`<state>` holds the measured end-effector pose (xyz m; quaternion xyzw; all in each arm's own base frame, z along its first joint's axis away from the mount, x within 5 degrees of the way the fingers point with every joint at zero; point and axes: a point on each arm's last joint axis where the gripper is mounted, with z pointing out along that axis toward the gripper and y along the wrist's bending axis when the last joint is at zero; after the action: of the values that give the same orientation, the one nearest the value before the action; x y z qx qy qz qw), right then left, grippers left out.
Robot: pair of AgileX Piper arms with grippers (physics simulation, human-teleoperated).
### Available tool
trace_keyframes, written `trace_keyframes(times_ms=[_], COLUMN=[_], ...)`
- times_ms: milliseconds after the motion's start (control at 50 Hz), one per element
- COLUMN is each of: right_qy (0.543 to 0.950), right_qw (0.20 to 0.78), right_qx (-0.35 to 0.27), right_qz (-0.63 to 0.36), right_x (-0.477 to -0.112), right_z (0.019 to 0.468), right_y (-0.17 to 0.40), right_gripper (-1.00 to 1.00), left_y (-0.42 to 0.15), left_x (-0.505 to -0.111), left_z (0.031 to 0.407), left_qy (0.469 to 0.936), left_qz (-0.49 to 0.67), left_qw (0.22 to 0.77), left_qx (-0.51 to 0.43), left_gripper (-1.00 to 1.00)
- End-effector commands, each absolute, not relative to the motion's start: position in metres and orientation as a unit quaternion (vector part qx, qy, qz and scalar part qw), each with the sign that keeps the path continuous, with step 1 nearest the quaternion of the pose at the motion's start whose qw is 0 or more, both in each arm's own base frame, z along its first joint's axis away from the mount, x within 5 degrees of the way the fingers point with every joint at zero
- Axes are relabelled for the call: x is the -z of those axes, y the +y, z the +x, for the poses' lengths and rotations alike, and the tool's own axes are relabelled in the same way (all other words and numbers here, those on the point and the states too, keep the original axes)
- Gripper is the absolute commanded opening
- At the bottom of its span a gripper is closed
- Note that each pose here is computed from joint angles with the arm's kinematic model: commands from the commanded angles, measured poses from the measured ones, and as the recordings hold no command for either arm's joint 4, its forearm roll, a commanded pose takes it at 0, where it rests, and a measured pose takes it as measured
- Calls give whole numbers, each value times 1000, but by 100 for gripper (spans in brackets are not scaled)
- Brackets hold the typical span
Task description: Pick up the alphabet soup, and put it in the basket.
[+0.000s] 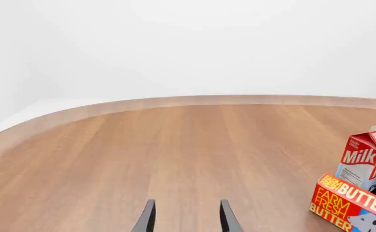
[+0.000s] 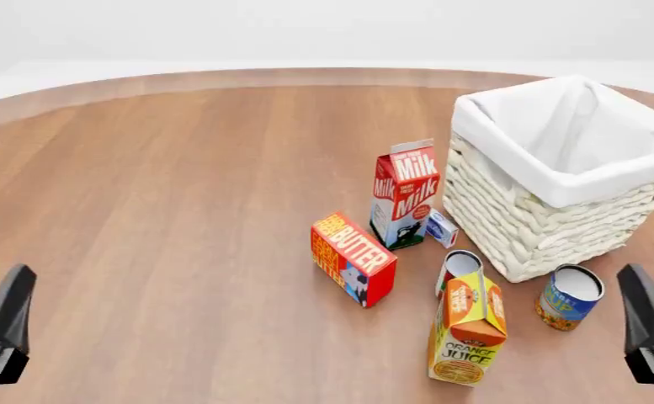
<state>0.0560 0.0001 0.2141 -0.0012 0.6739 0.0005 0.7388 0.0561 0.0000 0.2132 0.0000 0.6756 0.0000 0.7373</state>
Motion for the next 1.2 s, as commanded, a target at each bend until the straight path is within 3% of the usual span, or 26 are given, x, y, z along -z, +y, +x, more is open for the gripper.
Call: trace_keyframes(times_ms=[20, 520, 1200], right_qy=[670, 677, 725], right_qw=[742, 736, 687], right_qx=[-3, 9, 42], right_qz=[-4, -11, -21], right_x=[-216, -236, -247], right_z=[56, 51, 54], right_y=[1, 0, -2], right_gripper=[100, 100, 100], left_y=[0, 0, 0], left_x=[-213, -213, -213], left_z=[56, 56, 56], left_qy=[676, 676, 676], left_qz=[0, 0, 0], left_qw=[737, 737, 737], left_qx=[0, 0, 0], left_gripper=[100, 100, 100])
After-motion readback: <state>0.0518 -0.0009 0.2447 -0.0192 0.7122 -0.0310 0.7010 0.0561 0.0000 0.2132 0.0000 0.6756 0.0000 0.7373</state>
